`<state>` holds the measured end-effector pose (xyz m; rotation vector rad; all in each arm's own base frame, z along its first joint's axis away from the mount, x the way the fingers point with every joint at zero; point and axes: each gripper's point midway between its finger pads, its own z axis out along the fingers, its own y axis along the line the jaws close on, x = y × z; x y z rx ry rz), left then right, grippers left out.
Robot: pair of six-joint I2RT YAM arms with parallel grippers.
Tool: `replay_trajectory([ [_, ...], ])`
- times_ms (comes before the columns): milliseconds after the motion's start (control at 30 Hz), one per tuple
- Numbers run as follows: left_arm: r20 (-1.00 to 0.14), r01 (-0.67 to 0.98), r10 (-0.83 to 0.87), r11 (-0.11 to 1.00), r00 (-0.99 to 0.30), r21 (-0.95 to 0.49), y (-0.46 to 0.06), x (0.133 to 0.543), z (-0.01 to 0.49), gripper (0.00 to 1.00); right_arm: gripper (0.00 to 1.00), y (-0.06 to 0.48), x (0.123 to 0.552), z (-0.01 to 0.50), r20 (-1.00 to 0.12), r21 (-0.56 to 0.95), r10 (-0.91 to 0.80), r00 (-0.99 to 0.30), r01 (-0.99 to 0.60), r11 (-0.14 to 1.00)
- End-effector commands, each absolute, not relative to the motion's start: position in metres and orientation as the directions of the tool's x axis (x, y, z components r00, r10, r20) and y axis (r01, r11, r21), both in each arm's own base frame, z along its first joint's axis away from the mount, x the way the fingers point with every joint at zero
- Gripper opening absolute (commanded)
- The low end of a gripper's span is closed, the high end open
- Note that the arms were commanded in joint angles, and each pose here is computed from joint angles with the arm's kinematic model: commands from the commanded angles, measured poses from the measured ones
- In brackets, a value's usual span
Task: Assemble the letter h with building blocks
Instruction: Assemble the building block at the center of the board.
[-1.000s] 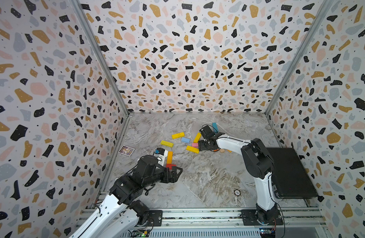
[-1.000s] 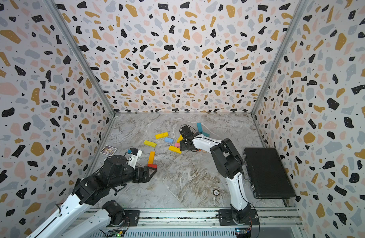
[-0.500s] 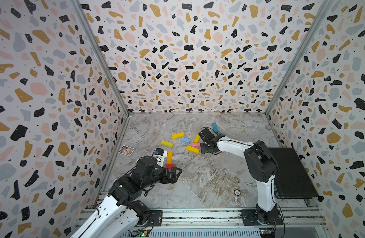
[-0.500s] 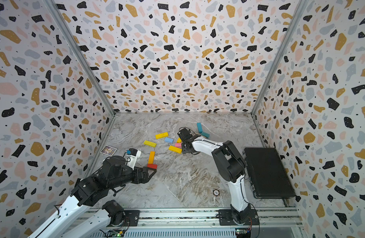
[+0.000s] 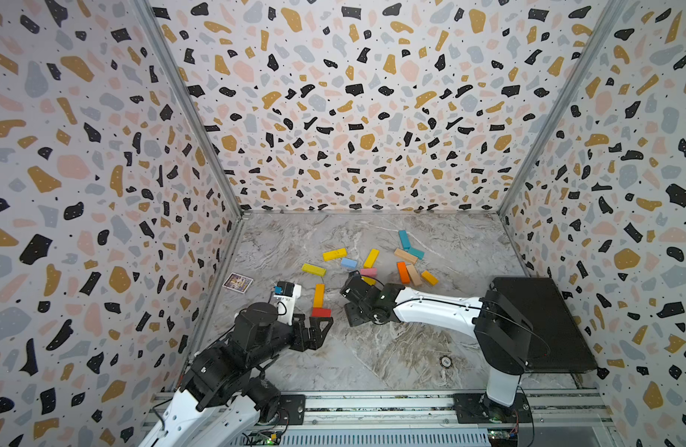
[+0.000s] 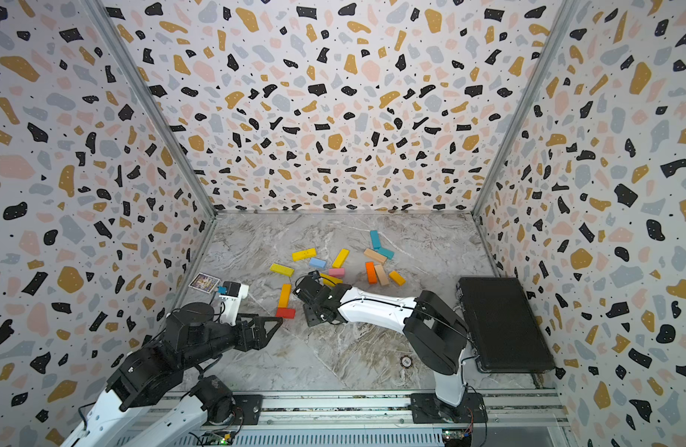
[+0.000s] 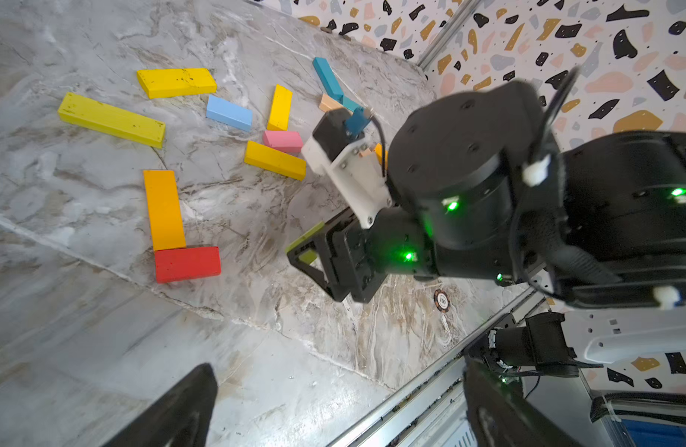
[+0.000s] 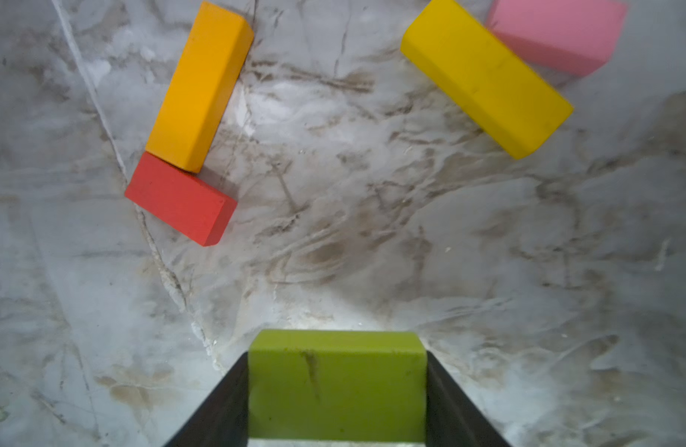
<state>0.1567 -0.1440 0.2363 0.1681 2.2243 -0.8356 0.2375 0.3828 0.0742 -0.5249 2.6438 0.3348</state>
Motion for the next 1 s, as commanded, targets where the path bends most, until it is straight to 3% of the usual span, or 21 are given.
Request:
replay_trajectory([
  [0, -0.725, 0.373, -0.14, 0.783, -0.674, -0.498, -0.138, 0.156, 0.252, 0.99, 0.56, 0.396, 0.234, 0.069, -0.432, 0.174, -0.249, -0.867, -0.351, 0.92],
  [300, -0.73, 0.366, -0.147, 0.789, -0.667, -0.493, -0.132, 0.153, 0.253, 0.99, 0.56, 0.408, 0.245, 0.053, -0.439, 0.164, -0.173, -0.882, -0.268, 0.949],
  [967, -0.733, 0.358, -0.14, 0.801, -0.666, -0.479, -0.127, 0.15, 0.25, 0.99, 0.61, 0.428, 0.262, 0.043, -0.456, 0.135, -0.162, -0.875, -0.248, 0.959],
])
